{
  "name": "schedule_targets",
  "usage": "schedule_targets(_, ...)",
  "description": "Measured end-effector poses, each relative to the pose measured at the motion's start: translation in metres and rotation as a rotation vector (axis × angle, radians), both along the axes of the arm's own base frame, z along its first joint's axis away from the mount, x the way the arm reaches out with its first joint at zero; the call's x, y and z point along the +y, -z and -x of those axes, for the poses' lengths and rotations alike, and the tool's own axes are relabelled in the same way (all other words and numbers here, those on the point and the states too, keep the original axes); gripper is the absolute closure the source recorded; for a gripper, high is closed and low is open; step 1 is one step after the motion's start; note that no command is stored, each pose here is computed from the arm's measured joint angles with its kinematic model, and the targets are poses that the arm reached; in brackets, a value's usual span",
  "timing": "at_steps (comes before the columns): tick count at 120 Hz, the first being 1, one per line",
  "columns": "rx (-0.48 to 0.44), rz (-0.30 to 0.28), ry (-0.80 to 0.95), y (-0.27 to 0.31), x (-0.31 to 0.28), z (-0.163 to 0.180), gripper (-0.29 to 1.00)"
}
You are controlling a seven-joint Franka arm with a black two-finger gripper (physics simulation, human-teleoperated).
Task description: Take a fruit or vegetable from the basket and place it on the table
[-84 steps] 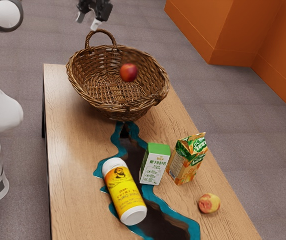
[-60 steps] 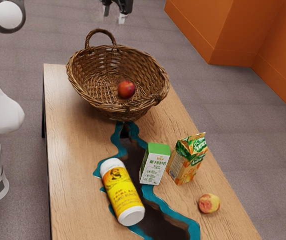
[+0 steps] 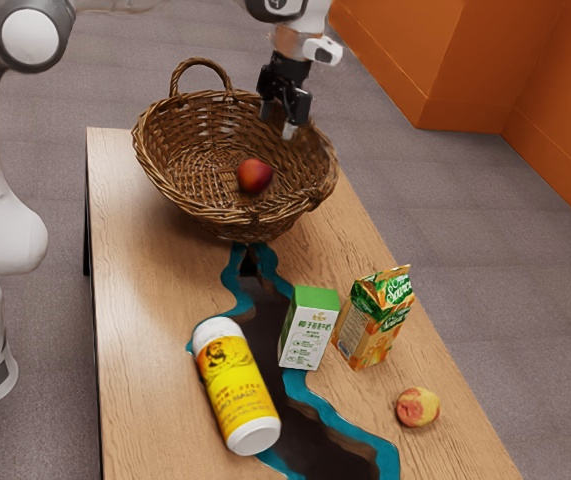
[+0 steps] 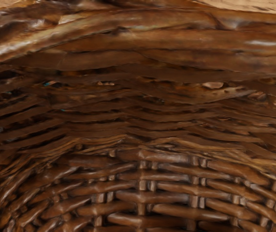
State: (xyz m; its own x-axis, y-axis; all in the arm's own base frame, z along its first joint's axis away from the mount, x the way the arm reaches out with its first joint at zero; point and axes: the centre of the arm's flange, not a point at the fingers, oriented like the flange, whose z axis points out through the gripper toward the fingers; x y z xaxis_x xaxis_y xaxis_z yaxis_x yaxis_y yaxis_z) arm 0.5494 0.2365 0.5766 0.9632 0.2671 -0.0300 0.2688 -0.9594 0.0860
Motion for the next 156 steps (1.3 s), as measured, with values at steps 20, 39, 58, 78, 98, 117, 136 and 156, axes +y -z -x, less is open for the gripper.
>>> schedule_targets(20,0.022,-0.042,0.090,0.010,-0.035,-0.005,0.02)
schedule_targets(39,0.109,-0.096,0.157,0.022,-0.078,0.009,0.02)
schedule_targets(58,0.150,-0.049,0.175,0.036,-0.095,0.024,0.02)
schedule_targets(78,0.179,-0.007,0.175,0.045,-0.090,0.033,0.02)
schedule_targets(98,0.142,-0.011,0.168,0.053,-0.080,0.031,0.02)
schedule_targets(117,0.118,-0.012,0.170,0.060,-0.075,0.030,0.02)
schedule_targets(136,0.094,-0.015,0.177,0.070,-0.076,0.028,0.02)
schedule_targets(156,0.089,-0.012,0.181,0.077,-0.074,0.028,0.03)
